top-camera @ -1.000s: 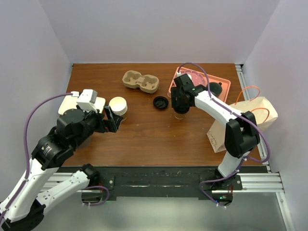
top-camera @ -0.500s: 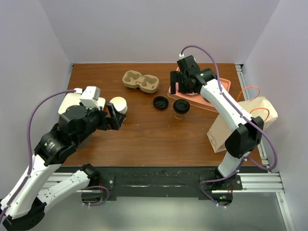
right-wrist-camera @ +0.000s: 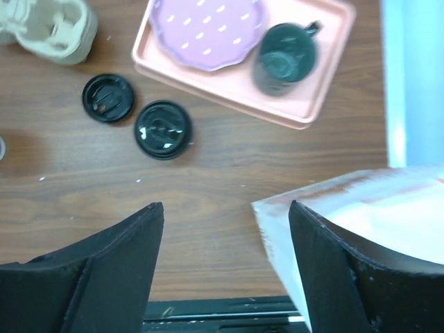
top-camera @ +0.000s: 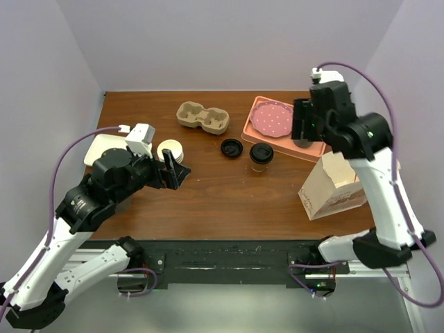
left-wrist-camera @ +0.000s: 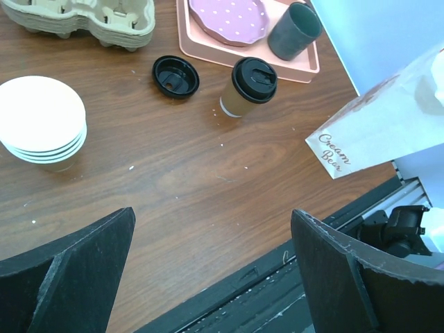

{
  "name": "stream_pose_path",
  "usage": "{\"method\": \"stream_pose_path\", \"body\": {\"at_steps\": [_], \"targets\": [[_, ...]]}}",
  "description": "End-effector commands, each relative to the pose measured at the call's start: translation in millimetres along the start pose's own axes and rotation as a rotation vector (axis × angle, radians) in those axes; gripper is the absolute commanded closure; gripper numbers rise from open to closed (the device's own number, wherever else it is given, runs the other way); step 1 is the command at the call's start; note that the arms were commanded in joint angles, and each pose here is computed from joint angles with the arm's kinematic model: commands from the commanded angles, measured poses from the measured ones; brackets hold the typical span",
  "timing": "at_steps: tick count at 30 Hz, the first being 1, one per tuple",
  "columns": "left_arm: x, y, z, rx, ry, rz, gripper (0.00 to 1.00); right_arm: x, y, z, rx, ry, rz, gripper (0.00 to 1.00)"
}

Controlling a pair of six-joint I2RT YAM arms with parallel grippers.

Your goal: Pack the takeout coffee

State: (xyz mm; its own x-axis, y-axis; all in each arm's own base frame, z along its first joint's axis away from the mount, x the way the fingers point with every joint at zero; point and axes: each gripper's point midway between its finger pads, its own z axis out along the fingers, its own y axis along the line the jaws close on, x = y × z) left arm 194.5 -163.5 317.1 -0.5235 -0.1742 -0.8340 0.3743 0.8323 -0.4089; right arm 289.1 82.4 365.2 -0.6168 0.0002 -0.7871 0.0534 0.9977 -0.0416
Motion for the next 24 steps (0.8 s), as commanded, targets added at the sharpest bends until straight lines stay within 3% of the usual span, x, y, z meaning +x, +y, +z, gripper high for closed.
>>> {"method": "stream_pose_path", "body": {"at_steps": [1,9,15,18,22,24], "targets": [[-5.2,-11.9,2.8,0.056,-0.013,-0.031,0.01,48.9,-51.2,-11.2,0.178,0.136,-0.184,0.24],[-15.9,-24.7,10.9,0.083,-0.002,-0.051,0.01,60.2,-62.3,-19.2,0.184,0.119,-0.124,0.27],[-13.3,-19.4,15.2,0.051,0.032,-0.008,0.01,93.0,-52.5,-1.6,0.18,0.229,-0.056,0.33],[-13.7,-18.8,14.1,0.049,0.031,0.003,0.01,106.3,-52.6,3.3,0.198,0.267,-0.044,0.38],[-12.5,-16.6,13.9,0.046,0.03,0.028,0.01,119.1,-57.8,5.3,0.224,0.287,-0.039,0.56],[-12.5,-16.7,13.3,0.049,0.028,0.036,0.01,120.0,-59.2,4.2,0.231,0.287,-0.037,0.59]]}}
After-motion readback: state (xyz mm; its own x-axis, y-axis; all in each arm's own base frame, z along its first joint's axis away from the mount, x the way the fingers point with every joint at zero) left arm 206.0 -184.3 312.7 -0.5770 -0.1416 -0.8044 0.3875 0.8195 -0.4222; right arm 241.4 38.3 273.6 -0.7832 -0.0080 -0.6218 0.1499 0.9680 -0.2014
